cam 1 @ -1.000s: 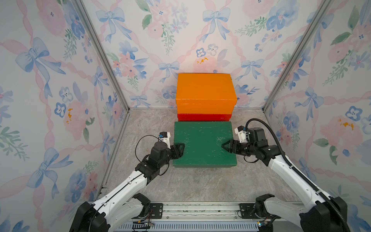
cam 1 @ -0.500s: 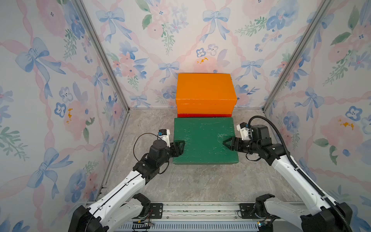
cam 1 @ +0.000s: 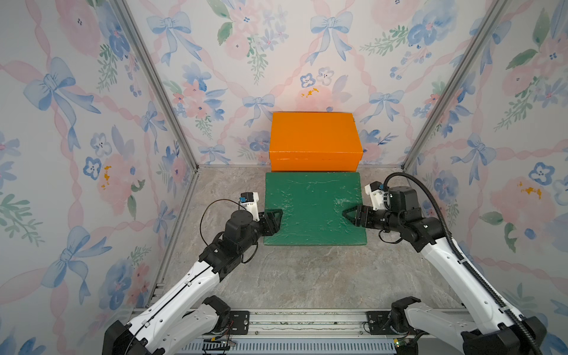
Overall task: Stack the shoeboxes
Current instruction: Pick up the shoebox from the center of the board.
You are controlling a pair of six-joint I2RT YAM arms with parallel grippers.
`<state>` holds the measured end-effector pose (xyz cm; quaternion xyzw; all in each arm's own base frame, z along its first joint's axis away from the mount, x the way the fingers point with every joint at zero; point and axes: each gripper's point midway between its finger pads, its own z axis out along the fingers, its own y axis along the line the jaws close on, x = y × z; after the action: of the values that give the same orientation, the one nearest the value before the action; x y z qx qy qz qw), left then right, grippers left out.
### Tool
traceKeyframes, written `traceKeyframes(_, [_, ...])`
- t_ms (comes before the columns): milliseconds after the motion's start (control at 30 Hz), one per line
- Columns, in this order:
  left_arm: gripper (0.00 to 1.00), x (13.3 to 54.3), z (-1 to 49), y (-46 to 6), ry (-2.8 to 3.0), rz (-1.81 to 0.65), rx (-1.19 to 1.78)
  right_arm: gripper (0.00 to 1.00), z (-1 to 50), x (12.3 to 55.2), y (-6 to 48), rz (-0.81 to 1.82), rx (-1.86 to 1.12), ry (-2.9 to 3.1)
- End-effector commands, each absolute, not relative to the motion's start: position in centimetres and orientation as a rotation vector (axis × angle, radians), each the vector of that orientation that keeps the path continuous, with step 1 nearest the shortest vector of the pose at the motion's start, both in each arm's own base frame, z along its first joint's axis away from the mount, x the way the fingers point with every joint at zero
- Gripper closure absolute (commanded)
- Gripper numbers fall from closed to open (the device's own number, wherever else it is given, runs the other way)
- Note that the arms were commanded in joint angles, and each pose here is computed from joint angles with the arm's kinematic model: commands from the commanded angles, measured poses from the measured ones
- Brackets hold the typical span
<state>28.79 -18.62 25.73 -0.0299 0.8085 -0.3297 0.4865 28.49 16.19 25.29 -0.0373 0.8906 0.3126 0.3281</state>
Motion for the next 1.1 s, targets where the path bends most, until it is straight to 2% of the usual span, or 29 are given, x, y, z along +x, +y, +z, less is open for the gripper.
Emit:
traceKeyframes(0, [0.33, 26.2, 31.2, -23.0, 1.838, -1.039, 0.141, 0.25, 28.8, 25.7, 20.4, 1.031, -0.327, 2.245])
traceKeyframes(1067, [0.33, 25.6, 37.8, -24.1, 1.72, -1.068, 0.2, 0.24, 35.9, 25.8, 20.7, 1.043, -0.373, 2.093])
